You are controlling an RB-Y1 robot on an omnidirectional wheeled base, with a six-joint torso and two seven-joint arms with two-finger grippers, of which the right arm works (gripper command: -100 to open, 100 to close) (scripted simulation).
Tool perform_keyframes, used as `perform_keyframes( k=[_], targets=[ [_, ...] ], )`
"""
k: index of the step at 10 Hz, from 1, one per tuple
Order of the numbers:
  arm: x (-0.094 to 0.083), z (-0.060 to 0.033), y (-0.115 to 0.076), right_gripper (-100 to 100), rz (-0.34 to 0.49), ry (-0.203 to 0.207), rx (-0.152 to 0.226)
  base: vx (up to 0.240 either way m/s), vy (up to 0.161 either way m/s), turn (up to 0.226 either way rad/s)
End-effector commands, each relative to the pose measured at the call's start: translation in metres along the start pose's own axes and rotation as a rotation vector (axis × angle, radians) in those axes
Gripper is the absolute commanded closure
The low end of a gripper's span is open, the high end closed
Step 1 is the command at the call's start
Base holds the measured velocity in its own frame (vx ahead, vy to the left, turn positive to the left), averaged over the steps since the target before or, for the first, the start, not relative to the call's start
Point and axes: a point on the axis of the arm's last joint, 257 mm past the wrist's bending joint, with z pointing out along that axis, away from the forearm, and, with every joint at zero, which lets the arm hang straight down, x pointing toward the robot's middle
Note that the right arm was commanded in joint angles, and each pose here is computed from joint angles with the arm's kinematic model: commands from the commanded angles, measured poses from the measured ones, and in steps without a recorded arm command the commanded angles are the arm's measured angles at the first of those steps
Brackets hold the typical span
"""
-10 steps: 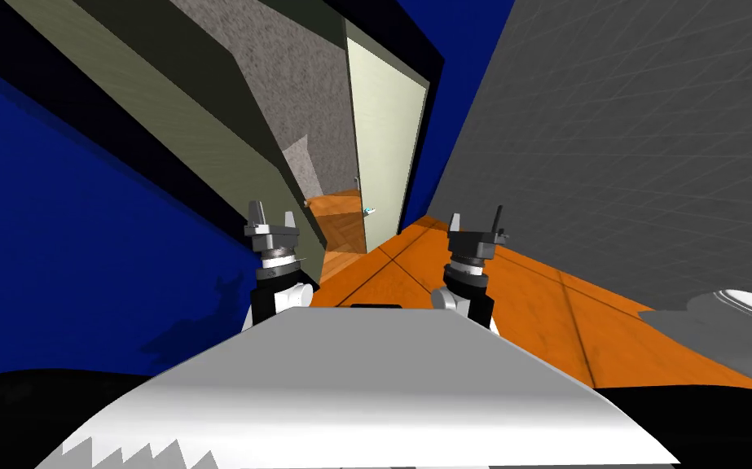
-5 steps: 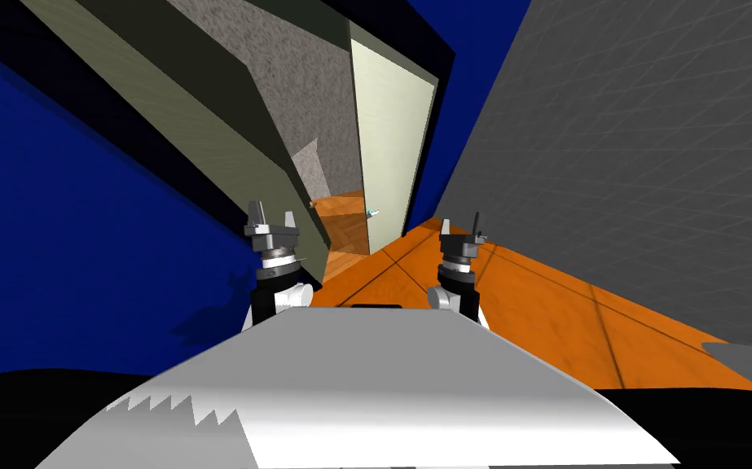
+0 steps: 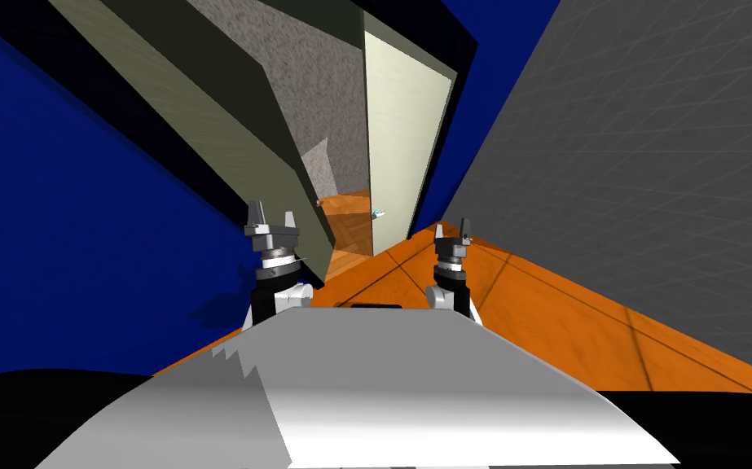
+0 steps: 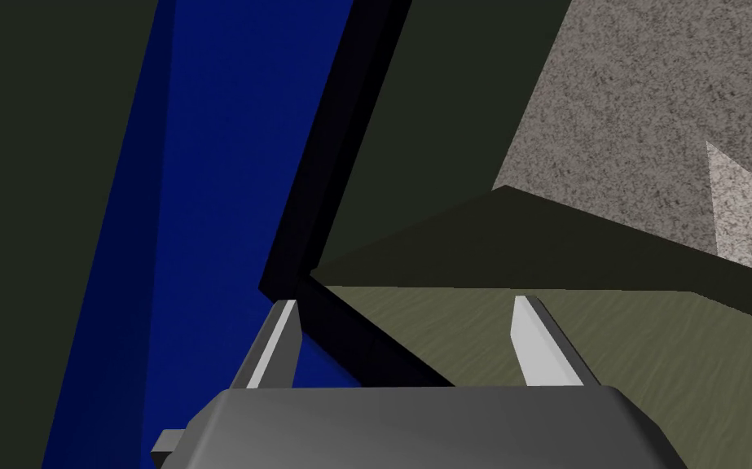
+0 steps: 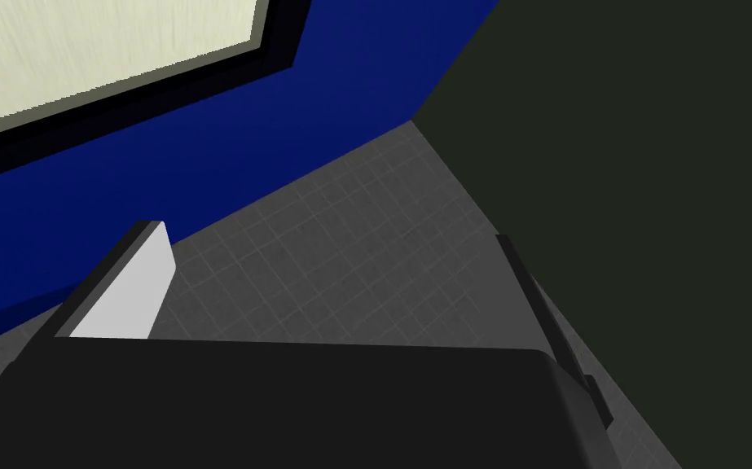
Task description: Push the door open
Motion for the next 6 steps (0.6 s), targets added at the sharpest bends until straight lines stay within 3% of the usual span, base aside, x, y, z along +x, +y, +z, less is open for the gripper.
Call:
perform_keyframes(
  k=[1,6],
  targets=[
    [-0.003,-0.0018,-0.015,-100,-0.005,0.002,0.021,0.070,-0.049,0.154],
    [-0.011,-0.0101,-0.049,-100,-0.016,0.000,0.078,0.059,-0.029,0.099]
  ],
)
